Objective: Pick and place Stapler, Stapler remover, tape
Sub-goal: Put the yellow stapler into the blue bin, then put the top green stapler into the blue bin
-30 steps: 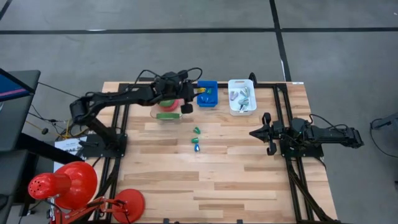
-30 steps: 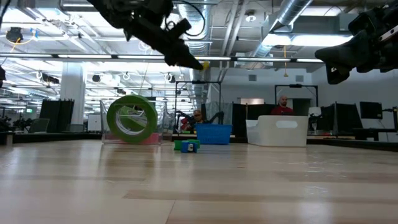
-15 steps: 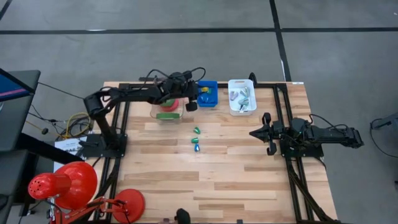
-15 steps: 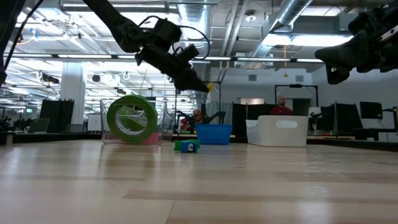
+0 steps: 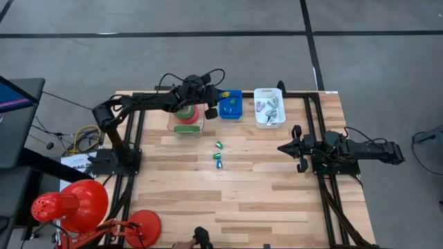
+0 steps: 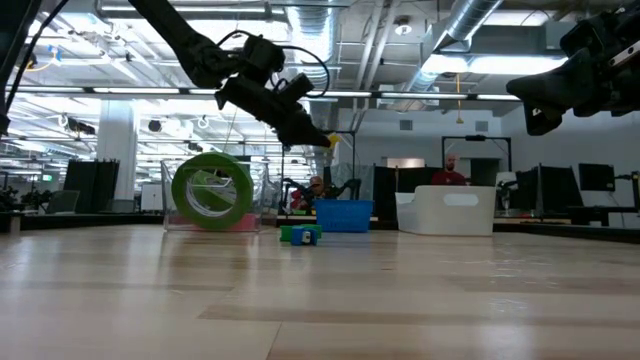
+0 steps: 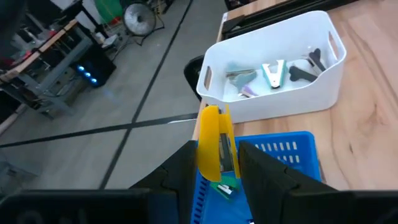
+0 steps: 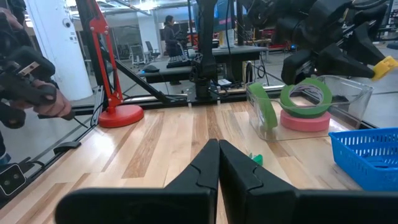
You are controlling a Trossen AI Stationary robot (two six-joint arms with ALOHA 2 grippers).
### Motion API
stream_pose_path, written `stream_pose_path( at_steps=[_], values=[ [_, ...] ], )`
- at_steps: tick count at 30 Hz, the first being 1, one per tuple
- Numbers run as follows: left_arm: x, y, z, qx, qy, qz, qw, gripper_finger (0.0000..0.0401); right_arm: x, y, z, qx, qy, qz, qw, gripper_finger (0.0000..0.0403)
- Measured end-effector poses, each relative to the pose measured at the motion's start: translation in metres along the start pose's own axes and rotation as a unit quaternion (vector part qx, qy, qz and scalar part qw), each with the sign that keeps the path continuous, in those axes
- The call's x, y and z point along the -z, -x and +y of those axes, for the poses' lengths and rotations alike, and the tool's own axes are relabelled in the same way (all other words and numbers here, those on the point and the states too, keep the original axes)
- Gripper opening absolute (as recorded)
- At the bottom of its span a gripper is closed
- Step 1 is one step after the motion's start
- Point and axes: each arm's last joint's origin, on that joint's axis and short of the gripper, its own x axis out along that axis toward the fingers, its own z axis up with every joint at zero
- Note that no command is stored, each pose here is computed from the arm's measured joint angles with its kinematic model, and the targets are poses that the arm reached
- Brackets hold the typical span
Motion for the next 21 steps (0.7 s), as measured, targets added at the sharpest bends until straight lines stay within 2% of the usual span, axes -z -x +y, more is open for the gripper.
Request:
stream_pose_path(
  at_steps=[6,15,21],
  values=[
    [0.0006,0.0002,0.0010,0.003,0.020,-0.002,1.000,0.0122,0.0000,0.0000,0.0000,0.000,0.000,0.000,1.000,0.0000],
    [0.0005,0.0003,0.0010,0.003,0.024,-0.002,1.000,0.0208,0.0000,0.0000,0.0000,0.000,0.000,0.000,1.000,0.0000],
    [-0.0002,0.0002,0.0001,0.004,0.024,-0.003,1.000,0.0234,0.0000,0.0000,0.0000,0.000,0.000,0.000,1.000,0.0000]
  ],
)
